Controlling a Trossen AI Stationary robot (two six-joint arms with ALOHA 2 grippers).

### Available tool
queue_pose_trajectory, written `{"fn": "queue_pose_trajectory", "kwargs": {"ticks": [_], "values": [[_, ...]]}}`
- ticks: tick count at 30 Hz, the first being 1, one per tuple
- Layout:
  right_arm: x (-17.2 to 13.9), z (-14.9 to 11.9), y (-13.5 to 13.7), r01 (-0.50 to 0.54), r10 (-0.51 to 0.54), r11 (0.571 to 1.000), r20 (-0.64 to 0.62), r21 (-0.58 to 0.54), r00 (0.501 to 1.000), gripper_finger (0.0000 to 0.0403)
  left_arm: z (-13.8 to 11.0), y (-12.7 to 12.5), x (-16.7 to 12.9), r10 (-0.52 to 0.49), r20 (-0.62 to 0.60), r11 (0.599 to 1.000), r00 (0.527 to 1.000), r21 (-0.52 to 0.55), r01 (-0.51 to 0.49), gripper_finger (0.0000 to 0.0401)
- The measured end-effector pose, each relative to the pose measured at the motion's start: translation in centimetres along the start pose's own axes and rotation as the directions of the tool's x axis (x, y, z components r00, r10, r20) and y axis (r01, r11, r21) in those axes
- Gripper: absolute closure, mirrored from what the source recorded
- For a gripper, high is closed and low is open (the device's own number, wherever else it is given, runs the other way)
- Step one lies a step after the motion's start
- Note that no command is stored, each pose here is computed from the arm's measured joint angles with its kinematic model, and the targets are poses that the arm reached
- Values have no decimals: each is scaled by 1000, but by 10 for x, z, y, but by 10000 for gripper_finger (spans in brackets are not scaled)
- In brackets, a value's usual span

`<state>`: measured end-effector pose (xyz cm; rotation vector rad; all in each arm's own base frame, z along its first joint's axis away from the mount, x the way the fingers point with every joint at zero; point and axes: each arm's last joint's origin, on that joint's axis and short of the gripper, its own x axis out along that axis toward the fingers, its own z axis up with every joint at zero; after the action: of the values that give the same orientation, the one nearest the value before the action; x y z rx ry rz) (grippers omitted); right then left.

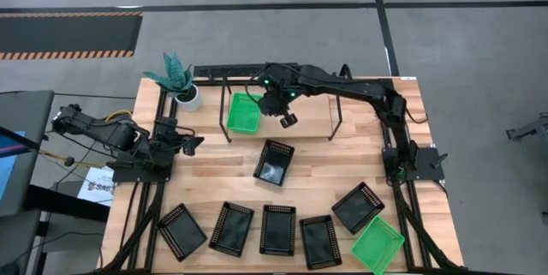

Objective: Stack baskets on shelf by color
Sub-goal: Put the black bin on the shelf

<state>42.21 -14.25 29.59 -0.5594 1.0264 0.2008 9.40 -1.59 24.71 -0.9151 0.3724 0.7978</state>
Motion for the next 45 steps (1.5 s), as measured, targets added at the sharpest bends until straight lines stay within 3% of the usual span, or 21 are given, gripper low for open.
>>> {"fn": "queue_pose_trajectory", "kwargs": {"ticks": [7, 15, 24, 31, 36, 38, 40, 45], "values": [[40, -25, -14, -32, 42, 990, -65, 139, 997, 301, 0, 0, 0, 0, 0, 1000, 1000, -2, 0, 140], [73, -34, -16, -34, 49, 987, -90, 157, 995, 301, 0, 0, 0, 0, -1, 1000, 1000, -2, 0, 140], [72, -24, -27, 114, -109, 986, -49, 119, 993, 301, 0, 0, 0, 1, 0, 1000, 1000, -1, -1, 140], [71, -29, -29, 134, -122, 982, -95, 134, 988, 301, 0, 0, 0, 1, -6, 1000, 1000, -1, -1, 140], [32, -24, -21, 161, -128, 968, -174, 191, 976, 301, 0, 0, 0, 1, -6, 1000, 1000, -1, -1, 140], [7, -20, -15, 158, -109, 942, -175, 296, 979, 301, 0, 0, 0, 0, -6, 1000, 1000, -1, 0, 140], [-15, -17, -5, 146, -72, 888, -183, 437, 981, 301, 0, 0, 0, 0, -6, 1000, 1000, -2, 0, 140], [-64, -13, 29, 141, 72, 651, -246, 746, 967, 301, 0, 0, 0, -4, -6, 1000, 1000, -6, 4, 140]]}}
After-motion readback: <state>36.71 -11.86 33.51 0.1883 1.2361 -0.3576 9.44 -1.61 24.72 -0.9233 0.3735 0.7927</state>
